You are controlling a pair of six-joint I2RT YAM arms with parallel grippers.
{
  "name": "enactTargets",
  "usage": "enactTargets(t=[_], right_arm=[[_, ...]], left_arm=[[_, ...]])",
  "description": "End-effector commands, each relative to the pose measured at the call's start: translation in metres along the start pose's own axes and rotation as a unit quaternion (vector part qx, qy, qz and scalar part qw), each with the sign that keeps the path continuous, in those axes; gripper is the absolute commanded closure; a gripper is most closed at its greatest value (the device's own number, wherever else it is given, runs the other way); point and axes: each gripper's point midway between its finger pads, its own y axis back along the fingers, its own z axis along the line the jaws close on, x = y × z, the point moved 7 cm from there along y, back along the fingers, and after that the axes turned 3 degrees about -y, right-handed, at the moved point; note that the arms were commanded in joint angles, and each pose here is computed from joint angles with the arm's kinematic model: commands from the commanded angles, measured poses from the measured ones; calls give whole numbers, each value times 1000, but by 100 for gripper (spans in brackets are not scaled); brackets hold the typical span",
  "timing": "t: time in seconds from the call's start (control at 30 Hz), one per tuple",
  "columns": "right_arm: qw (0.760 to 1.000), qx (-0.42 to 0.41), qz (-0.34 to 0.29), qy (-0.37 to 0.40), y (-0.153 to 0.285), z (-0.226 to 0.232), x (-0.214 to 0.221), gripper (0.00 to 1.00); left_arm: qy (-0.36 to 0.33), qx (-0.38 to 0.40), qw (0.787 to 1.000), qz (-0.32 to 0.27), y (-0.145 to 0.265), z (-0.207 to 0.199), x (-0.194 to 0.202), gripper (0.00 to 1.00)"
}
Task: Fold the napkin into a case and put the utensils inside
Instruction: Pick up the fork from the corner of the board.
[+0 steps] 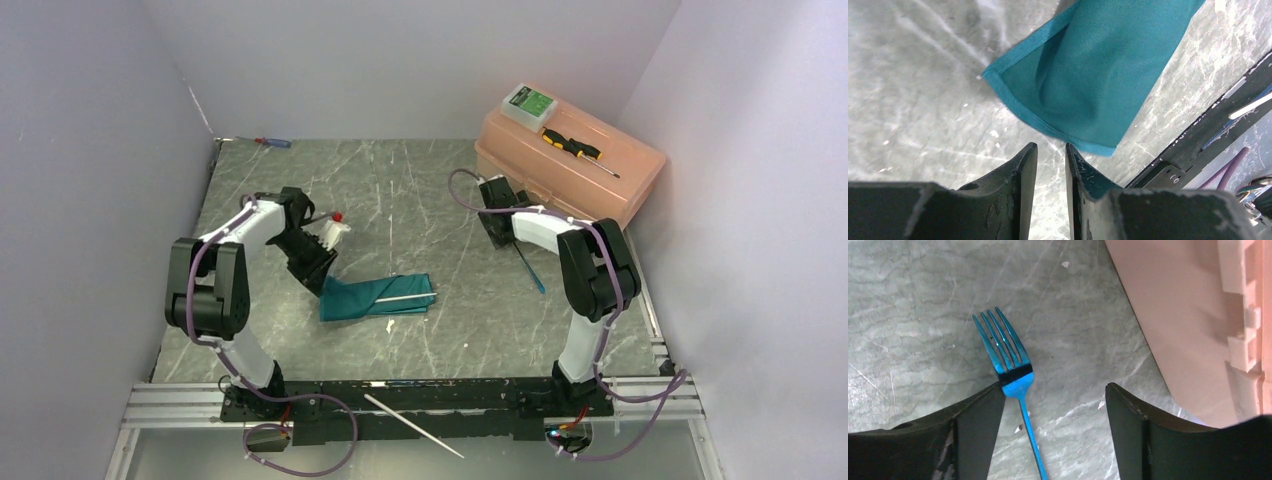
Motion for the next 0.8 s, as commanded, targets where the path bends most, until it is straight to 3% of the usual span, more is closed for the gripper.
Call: enactTargets(t=[0.0,0.13,0.23,0.37,0.57,0.77], right_arm=[[999,-4,-26,-29,-7,3,-8,28],[995,-66,-26,-65,-14,6,-6,55],[992,-88,-32,-84,-16,10,-1,56],[990,-90,-30,-103,-18,9,4,63],[985,-106,-40,-131,-14,3,0,100],[968,-153,-95,-177,17,-4,-30,100]], left_arm=[[3,-18,999,-34,38,-3,-5,67],[8,-47,998,-52,64,5,-4,64],[8,-67,996,-65,82,10,-8,55],[10,-95,992,-80,101,19,-12,54],[3,-116,987,-108,123,22,-27,54],[8,-88,985,-149,131,15,-43,55]])
